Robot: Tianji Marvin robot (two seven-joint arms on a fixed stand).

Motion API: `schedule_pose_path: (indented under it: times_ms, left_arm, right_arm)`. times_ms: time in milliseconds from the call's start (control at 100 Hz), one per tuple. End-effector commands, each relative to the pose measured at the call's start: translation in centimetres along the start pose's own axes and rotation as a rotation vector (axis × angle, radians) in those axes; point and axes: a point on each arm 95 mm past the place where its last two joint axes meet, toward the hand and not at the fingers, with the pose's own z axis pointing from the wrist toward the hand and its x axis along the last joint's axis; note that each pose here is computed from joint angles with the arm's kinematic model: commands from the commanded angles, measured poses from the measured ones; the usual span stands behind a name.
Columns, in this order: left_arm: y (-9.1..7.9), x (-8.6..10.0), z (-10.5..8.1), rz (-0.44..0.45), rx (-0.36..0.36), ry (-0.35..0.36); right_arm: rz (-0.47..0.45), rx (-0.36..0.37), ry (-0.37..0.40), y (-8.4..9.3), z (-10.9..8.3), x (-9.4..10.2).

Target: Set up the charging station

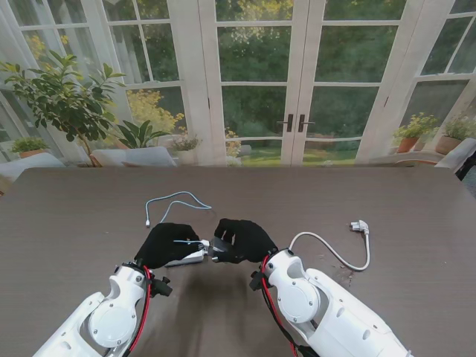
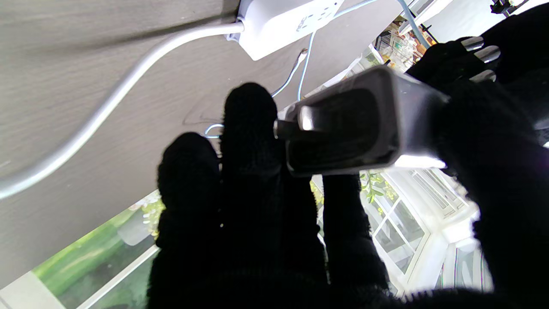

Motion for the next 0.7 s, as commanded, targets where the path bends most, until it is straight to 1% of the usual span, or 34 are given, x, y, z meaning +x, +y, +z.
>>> schedule_pose_path:
  times_ms: [0, 500, 690]
  left_arm:
    - [0.71, 0.09, -0.04, -0.013, -0.027, -0.001]
    - [0.67, 0.2, 0.46, -0.021, -0.059, 0.009]
    - [0.38, 0.17, 0.66, -0.008, -0.07, 0.011]
  right_arm:
    - [0.018, 0.001, 0.023, -0.27, 0.22, 0.96]
    - [0.014, -0.038, 0.049, -0.33, 0.43, 1.33]
    - [0.003, -0.034, 0.063, -0.26, 0.26, 1.33]
